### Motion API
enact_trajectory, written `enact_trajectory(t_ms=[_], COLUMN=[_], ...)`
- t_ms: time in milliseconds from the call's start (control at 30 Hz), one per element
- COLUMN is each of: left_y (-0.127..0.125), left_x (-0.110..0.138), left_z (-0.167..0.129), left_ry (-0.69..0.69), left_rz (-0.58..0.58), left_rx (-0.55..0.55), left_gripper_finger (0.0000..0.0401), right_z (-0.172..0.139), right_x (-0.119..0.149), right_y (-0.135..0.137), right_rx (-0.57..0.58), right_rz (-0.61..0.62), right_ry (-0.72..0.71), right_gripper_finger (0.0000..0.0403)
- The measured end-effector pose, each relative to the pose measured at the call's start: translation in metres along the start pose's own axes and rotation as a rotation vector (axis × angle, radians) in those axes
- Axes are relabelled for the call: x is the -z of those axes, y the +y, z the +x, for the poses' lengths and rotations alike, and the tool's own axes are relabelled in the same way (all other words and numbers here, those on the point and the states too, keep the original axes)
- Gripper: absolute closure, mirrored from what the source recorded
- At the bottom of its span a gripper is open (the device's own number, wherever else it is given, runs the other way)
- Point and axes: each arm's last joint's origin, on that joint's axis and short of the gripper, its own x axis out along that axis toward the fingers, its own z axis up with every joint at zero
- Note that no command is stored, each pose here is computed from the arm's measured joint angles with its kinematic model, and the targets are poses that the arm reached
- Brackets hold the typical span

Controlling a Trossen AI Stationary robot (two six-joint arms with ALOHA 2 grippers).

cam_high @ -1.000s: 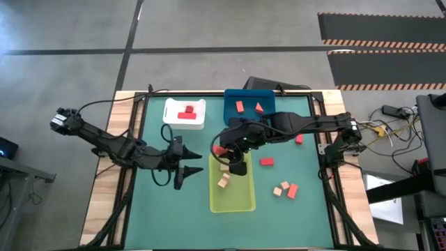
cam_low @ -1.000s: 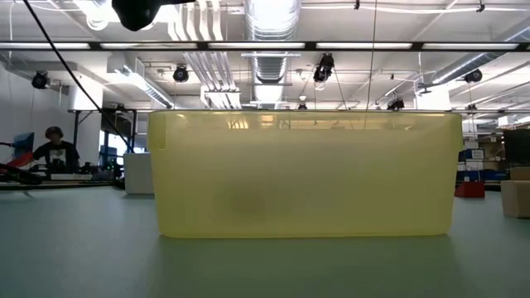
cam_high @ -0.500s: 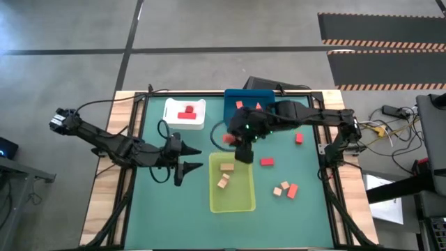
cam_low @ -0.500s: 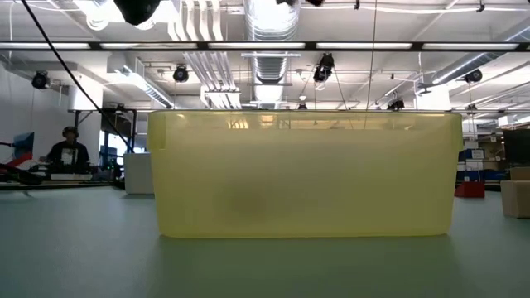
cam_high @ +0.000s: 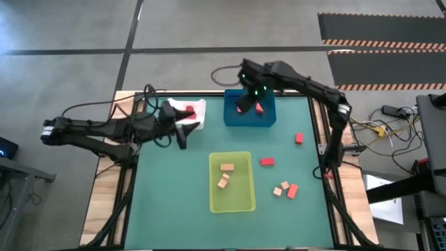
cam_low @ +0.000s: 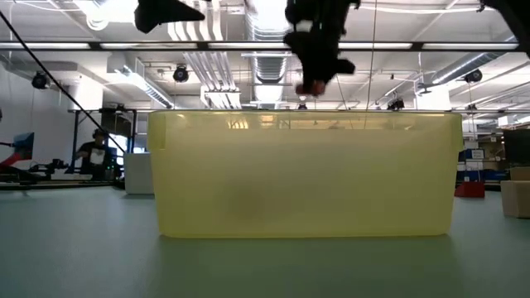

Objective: Sort & place blocks by color
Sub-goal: Put the left orange Cylinder block into the blue bin

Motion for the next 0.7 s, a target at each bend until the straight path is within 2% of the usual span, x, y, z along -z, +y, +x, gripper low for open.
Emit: enact_trajectory(t_ms=[133, 300, 433, 700], left_y=[0.009, 0.012, 0.012, 0.012], left_x=[-0.003, -0.003, -0.003, -0.003], left_z=[0.003, 0.006, 0.006, 0.006], left_ry=[-0.014, -0.012, -0.012, -0.012], left_rz=[-0.01, -0.011, -0.012, -0.013], left_rx=[-0.047, -0.068, -0.067, -0.067], left_gripper_finger=[0.0184, 0.0184, 0.0184, 0.0184], right_z=[0.046, 0.107, 0.139, 0.17], right_x=[-0.019, -0.036, -0.038, -0.036], right_y=[-0.043, -0.073, -0.08, -0.079], right_rx=[0.074, 0.11, 0.133, 0.17], right_rz=[0.194, 0.275, 0.303, 0.299], right_ry=[0.08, 0.131, 0.187, 0.222], right_gripper_finger=[0.028, 0.028, 0.028, 0.028])
